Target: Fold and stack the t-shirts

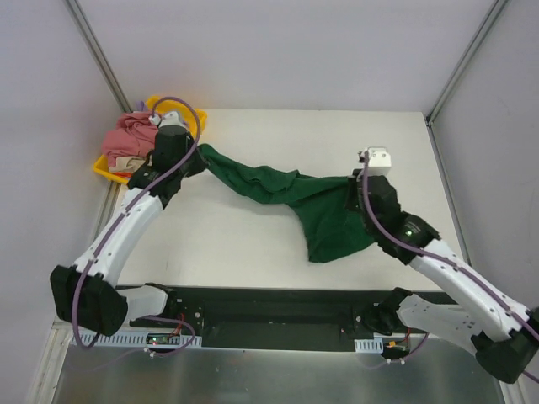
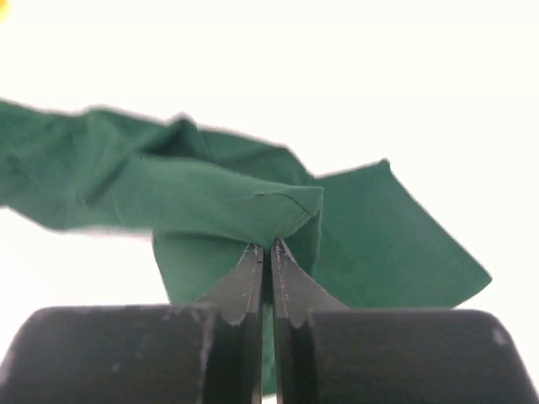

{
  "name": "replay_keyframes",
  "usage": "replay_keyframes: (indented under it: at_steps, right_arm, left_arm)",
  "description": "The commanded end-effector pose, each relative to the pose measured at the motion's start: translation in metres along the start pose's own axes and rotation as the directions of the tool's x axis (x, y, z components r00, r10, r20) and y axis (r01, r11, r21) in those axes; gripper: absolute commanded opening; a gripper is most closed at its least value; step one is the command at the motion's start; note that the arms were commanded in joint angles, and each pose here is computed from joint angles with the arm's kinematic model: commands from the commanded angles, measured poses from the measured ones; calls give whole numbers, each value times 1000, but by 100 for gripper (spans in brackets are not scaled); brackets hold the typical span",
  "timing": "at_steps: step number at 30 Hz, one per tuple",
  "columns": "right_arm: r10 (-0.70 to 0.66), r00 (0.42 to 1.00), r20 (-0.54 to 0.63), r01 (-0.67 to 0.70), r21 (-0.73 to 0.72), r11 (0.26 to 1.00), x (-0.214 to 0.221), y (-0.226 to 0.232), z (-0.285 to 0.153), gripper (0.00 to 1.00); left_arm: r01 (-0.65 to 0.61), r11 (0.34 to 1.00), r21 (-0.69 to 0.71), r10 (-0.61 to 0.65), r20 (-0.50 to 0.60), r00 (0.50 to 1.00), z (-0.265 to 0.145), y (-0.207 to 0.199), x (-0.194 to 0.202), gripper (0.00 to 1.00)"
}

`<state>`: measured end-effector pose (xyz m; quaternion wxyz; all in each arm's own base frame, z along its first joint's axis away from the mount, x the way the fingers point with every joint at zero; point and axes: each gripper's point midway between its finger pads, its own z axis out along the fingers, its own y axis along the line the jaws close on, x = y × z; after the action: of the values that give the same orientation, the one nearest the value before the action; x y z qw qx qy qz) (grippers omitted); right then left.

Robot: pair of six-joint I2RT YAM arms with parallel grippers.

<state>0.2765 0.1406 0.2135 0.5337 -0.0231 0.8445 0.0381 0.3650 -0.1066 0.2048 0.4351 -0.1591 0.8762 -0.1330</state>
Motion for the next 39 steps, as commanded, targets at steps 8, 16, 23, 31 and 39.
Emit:
replay_keyframes:
  at_steps: [8, 16, 23, 31, 39]
  right_arm:
    - [36, 895, 445, 26, -134, 991, -179, -36, -140, 1]
    - [153, 797, 584, 148, -435, 888, -254, -20, -257, 1]
    - [188, 741, 645, 233, -509, 829, -301, -13, -311, 1]
    - [42, 721, 692, 156, -220, 963, -330, -47, -272, 1]
    - [-286, 857, 428, 168, 292, 941, -298, -69, -108, 1]
  left_arm:
    - [-62, 936, 345, -136, 521, 843, -198, -63, -146, 0]
    - [-246, 839, 485, -217, 712, 667, -342, -82, -188, 0]
    - [-395, 752, 528, -274, 795, 541, -441, -101, -215, 0]
    - [-310, 837, 452, -233, 805, 546, -395, -99, -241, 0]
    - [-180, 965, 191, 1, 683, 730, -189, -90, -234, 0]
